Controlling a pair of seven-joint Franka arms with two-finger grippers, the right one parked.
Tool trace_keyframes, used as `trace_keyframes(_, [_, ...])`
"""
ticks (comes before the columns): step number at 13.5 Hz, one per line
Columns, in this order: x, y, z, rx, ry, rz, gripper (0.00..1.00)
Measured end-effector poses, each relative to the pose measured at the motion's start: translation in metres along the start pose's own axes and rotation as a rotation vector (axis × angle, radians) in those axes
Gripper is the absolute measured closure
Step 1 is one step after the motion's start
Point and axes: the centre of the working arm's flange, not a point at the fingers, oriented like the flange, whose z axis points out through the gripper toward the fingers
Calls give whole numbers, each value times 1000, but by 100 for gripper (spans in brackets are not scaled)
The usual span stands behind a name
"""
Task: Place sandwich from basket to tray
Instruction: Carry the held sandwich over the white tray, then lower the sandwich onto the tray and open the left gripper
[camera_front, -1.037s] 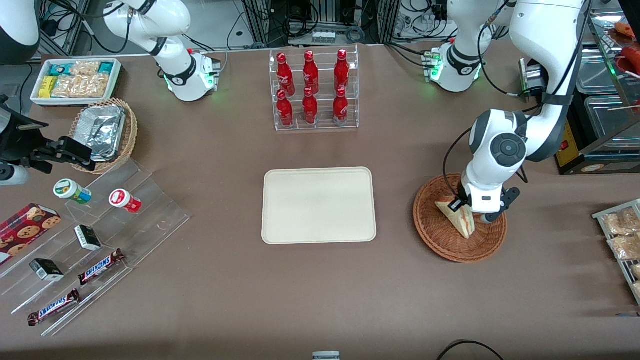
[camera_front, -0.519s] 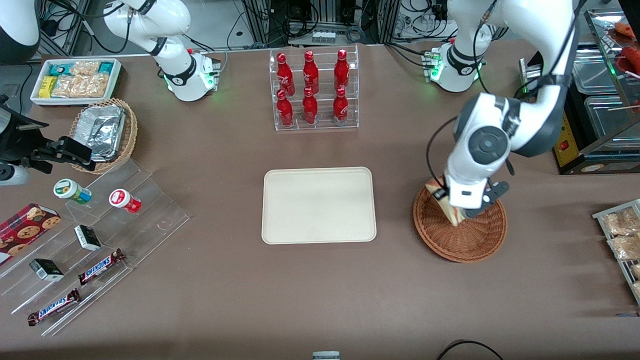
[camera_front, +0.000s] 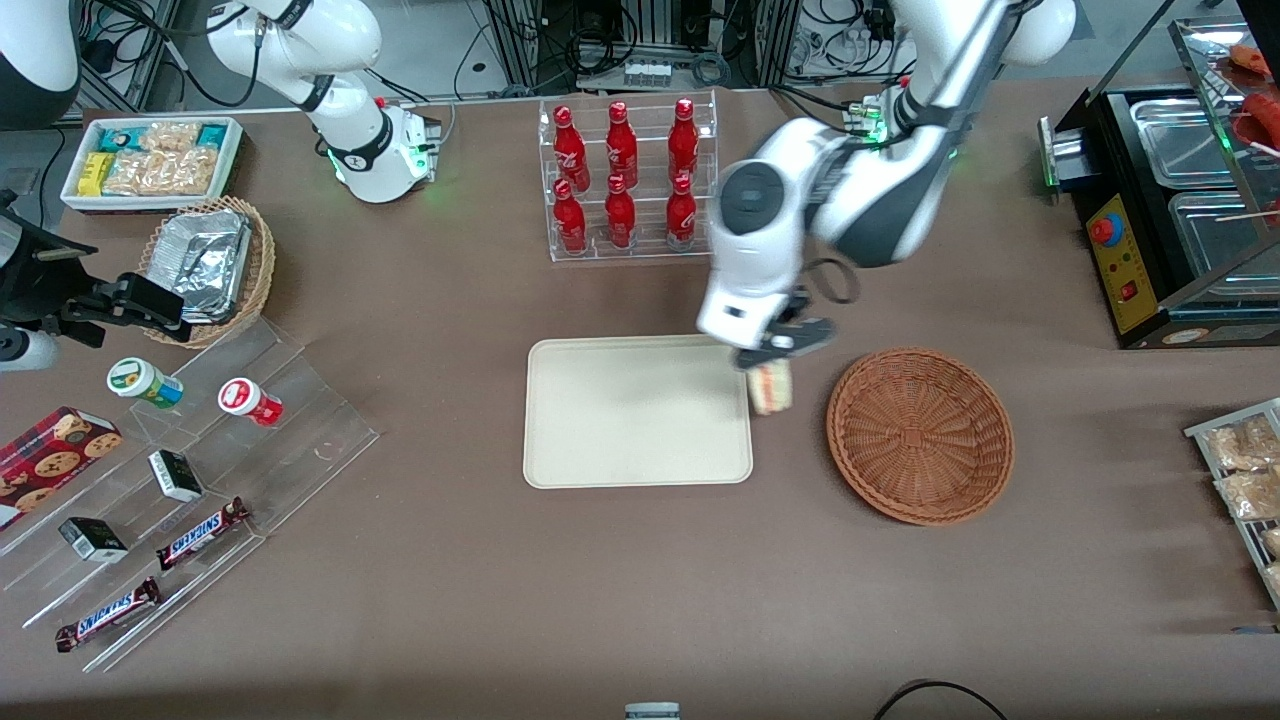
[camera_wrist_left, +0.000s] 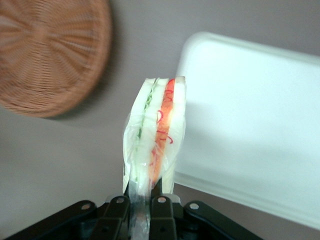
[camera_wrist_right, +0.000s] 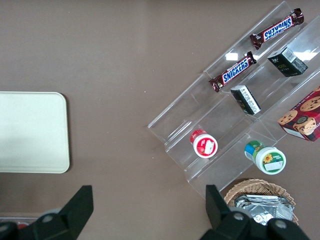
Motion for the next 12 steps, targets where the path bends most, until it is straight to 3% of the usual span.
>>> trace_keyframes(4, [-20, 72, 53, -55, 25, 80, 87])
trace_keyframes(8, [-12, 91, 64, -119, 55, 83, 87])
trace_keyframes(12, [-19, 105, 68, -156, 73, 93, 87])
